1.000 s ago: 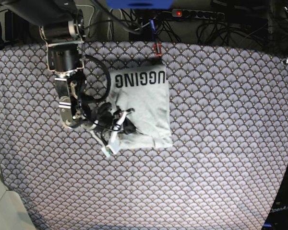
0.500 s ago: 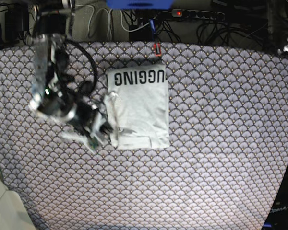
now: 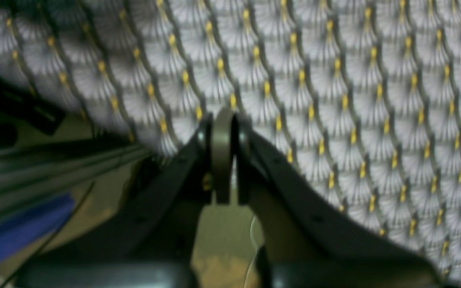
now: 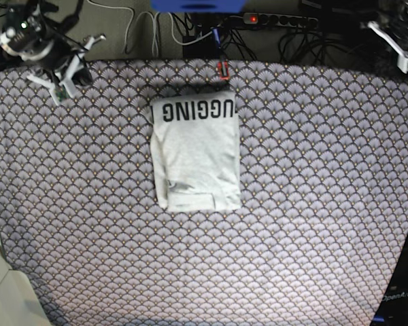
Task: Fold the T-shirt properly
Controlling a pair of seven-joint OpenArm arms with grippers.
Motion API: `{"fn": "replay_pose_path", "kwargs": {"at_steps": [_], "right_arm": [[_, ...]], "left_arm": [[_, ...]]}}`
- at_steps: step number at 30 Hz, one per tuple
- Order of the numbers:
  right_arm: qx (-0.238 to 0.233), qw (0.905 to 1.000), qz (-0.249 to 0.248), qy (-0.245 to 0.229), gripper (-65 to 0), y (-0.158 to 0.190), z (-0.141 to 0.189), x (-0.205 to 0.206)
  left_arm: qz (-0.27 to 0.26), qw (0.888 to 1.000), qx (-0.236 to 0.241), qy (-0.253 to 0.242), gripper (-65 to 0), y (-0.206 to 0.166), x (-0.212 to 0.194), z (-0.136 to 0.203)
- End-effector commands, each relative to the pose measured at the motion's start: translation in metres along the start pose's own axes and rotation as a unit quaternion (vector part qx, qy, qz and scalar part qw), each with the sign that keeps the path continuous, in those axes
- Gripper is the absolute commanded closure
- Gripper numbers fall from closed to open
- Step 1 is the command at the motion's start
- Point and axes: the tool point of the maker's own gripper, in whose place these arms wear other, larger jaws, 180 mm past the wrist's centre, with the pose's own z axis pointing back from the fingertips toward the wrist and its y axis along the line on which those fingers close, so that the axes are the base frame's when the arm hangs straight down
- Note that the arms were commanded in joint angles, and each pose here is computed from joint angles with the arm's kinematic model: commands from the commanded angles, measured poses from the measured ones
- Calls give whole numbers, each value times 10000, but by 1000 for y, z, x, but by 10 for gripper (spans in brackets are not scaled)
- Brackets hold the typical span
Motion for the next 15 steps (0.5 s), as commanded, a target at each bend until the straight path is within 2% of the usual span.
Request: {"fn": "replay_pose_path", "kwargs": {"at_steps": [1, 9, 12, 15], "right_arm": [[-28, 10000, 5, -82, 0, -1, 8, -1], [234, 9954, -485, 789, 0, 23, 22, -75], [311, 9905, -758, 1107, 0, 26, 19, -104], [381, 9855, -1152, 1182, 0, 26, 8, -130]], "left_arm": [[-142, 9999, 65, 4, -3, 4, 0, 3], [-67, 9948, -487, 890, -3, -38, -95, -45], [-99, 9932, -718, 915, -3, -59, -117, -67], [-183, 9914, -860, 966, -3, -74, -129, -84]]}}
